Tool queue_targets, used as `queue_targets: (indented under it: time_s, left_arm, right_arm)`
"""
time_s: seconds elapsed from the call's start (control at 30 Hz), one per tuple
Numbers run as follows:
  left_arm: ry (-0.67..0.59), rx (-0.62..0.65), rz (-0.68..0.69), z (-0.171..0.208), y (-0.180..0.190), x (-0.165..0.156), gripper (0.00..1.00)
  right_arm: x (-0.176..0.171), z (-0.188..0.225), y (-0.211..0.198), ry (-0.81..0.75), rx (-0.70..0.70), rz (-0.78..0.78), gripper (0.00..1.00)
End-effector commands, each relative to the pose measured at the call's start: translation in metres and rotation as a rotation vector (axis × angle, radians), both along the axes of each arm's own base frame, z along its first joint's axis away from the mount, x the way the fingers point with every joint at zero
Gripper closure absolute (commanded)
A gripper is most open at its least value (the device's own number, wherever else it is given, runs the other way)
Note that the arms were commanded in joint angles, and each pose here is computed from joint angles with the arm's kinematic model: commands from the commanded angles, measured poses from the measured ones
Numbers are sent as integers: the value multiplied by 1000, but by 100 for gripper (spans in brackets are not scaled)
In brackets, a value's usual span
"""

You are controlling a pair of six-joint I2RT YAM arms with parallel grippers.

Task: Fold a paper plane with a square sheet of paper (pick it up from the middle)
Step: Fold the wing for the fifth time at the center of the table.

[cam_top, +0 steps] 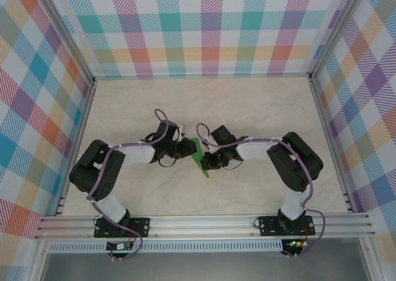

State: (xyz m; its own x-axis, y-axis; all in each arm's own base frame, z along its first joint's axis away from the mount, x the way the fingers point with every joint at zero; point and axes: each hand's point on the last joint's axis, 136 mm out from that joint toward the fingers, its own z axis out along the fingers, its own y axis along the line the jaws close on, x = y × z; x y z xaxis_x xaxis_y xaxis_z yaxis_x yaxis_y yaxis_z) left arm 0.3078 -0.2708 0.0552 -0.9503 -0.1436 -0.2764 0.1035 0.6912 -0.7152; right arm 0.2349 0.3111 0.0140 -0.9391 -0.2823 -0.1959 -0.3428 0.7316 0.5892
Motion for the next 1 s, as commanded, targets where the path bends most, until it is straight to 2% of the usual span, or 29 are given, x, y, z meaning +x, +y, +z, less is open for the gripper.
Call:
queue_targets:
  time_s: [0.0,0.2,0.47,0.97]
  left_arm:
    - [-63,41,-71,-4,0,-4,80]
    - [-123,106,-109,-19,3,2,79]
    - [-117,128,-105,-34,0,13,80]
    - [-137,236,-44,-36,14,31,83]
  right_arm:
    - [-23,-30,-34,93,-161,-3,90]
    - [-24,-33,-37,110,-188,-3,90]
    - [-27,-37,-41,123,-210,7,90]
    - [-33,-47,-55,136,-268,20,91]
